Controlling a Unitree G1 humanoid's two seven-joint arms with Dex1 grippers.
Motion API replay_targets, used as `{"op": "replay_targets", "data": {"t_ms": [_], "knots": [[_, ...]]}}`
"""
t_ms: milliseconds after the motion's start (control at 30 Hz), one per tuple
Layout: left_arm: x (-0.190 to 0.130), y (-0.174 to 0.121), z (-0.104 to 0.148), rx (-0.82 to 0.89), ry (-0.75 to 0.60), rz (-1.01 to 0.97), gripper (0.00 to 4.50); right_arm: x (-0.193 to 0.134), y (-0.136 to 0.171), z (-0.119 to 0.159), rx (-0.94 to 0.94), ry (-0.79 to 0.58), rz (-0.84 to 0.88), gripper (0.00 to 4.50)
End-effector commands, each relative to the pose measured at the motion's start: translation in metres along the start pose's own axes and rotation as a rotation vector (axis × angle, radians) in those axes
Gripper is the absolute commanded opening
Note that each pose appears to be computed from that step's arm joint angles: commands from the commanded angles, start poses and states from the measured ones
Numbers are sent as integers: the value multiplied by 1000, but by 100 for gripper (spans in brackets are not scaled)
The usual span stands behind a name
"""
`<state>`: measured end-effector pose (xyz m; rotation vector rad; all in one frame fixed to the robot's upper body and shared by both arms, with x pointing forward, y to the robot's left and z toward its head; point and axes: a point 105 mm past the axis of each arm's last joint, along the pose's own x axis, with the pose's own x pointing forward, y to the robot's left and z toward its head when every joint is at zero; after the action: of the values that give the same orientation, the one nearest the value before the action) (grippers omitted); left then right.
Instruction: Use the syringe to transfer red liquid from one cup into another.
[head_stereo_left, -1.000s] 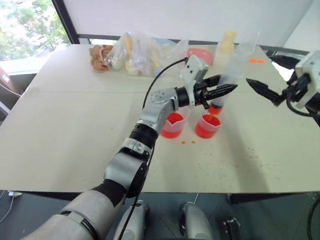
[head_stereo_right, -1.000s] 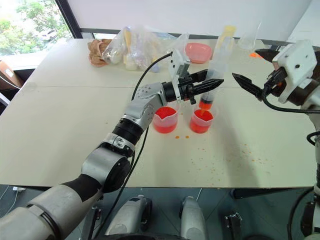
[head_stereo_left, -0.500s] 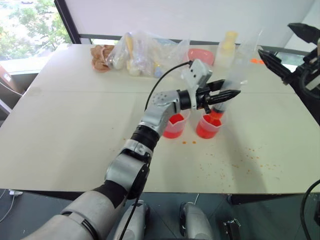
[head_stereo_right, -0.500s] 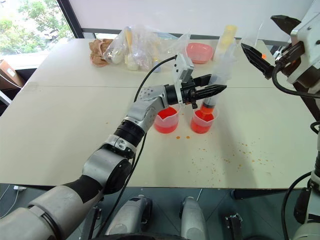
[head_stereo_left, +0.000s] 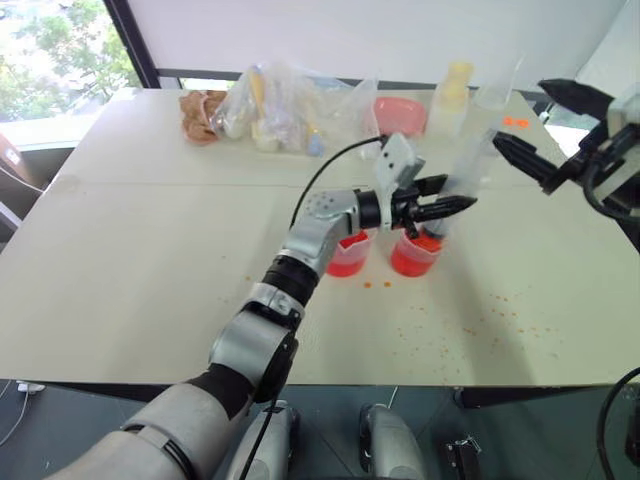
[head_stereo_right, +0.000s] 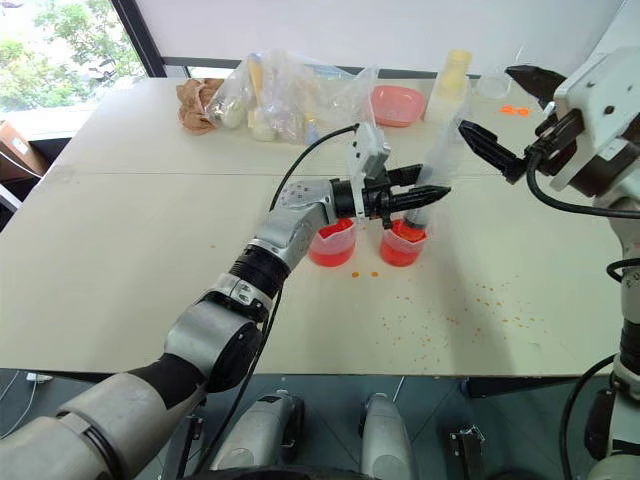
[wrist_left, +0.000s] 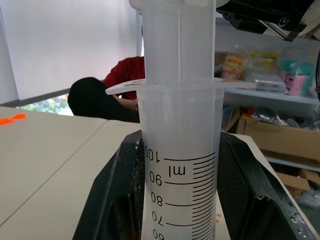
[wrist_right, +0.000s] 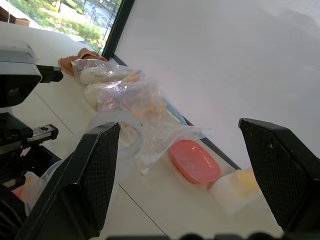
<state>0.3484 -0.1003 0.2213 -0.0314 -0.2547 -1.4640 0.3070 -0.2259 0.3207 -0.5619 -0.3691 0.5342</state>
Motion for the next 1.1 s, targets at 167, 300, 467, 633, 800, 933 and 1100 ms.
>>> {"op": "replay_targets", "data": {"t_ms": [167,300,467,633,800,933,1100], "knots": [[8,-9,15,75,-32,-40,144,8,3,21,-44,-82,26,310],[9,-7,20,79,-45,-30,144,10,7,21,-35,-86,44,101],[9,-6,32,90,-78,-22,144,10,14,20,-6,-80,69,6],[11,-4,49,102,-124,-8,144,12,26,8,62,-62,84,6],[14,-3,63,114,-163,15,144,14,41,-3,131,-58,101,6],[16,-1,69,126,-180,32,144,15,50,-7,160,-54,119,6],[18,2,77,146,-202,57,144,15,63,-13,205,-43,146,6]]}}
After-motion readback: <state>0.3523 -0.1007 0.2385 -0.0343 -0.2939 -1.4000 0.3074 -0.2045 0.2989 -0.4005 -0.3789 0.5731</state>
